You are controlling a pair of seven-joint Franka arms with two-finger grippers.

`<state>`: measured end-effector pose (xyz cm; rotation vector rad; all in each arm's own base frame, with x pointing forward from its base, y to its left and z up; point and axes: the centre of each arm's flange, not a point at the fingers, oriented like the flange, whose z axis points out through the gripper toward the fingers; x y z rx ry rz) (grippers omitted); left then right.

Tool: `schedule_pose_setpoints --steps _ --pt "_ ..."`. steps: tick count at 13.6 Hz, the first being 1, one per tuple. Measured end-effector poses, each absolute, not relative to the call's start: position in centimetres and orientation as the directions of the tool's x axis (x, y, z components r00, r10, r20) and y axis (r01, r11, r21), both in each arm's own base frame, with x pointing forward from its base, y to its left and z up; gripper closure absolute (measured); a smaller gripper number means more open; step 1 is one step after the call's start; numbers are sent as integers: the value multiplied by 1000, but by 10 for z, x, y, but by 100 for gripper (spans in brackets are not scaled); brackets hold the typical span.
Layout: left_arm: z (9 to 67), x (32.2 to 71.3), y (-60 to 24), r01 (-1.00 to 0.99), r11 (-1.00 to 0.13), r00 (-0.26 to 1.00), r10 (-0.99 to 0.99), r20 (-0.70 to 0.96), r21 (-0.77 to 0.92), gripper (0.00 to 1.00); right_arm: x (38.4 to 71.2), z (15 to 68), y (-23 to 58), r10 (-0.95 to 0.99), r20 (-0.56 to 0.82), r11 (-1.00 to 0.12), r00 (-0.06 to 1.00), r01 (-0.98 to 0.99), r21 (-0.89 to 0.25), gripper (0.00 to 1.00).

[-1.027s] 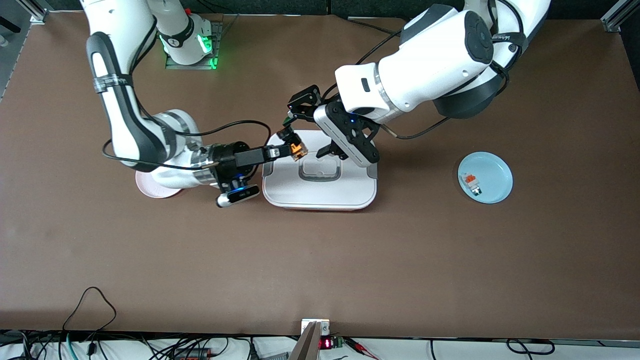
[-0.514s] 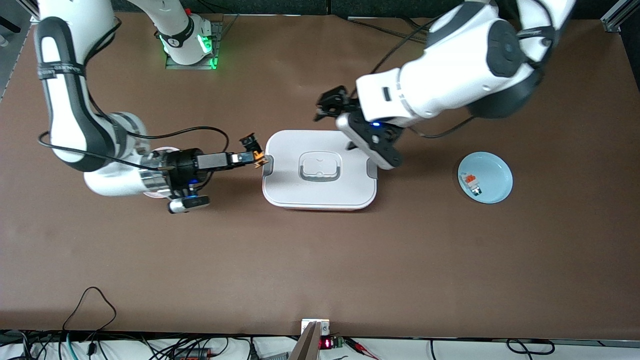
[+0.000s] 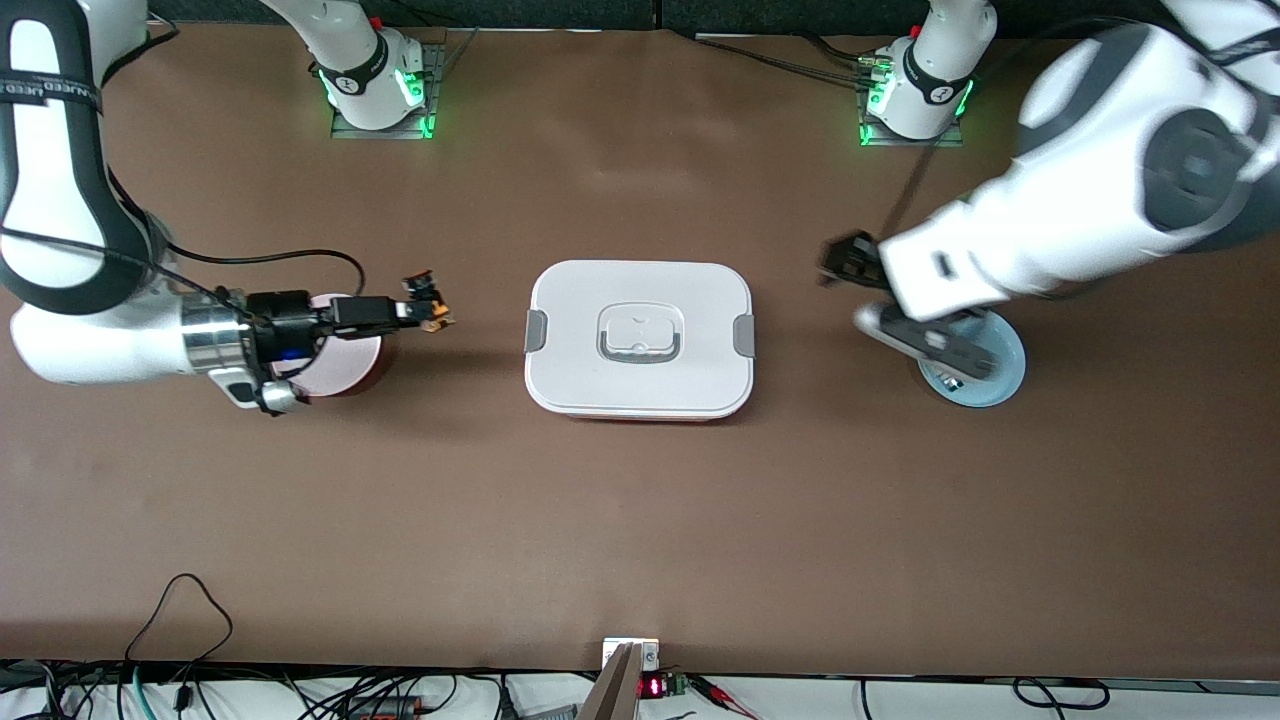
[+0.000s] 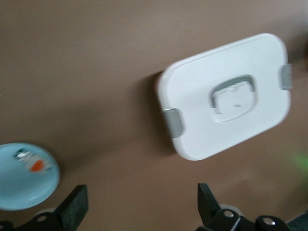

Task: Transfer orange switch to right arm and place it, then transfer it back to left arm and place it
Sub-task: 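Open the left gripper and withdraw while the right gripper pulls the switch away, then lower the switch onto the white plate with the right gripper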

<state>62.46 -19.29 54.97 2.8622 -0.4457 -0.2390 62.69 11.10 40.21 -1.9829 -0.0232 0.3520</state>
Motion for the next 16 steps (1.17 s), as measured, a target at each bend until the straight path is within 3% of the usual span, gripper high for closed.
schedule_pose_setpoints --steps 4,9,12,16 --pt "544 638 -86 -191 -975 960 -210 -185 117 0 620 392 68 252 -176 -581 952 3 -814 54" --pt "563 621 -16 -110 -990 962 -85 -258 -84 0 606 409 37 469 -92 -700 878 306 -645 54" --pt "569 614 18 -58 -991 961 -23 -277 -117 0 599 429 32 678 -77 -668 731 570 -478 54" --pt "560 611 27 -47 -990 954 -5 -299 -133 0 606 447 28 869 -74 -489 490 825 -282 54"
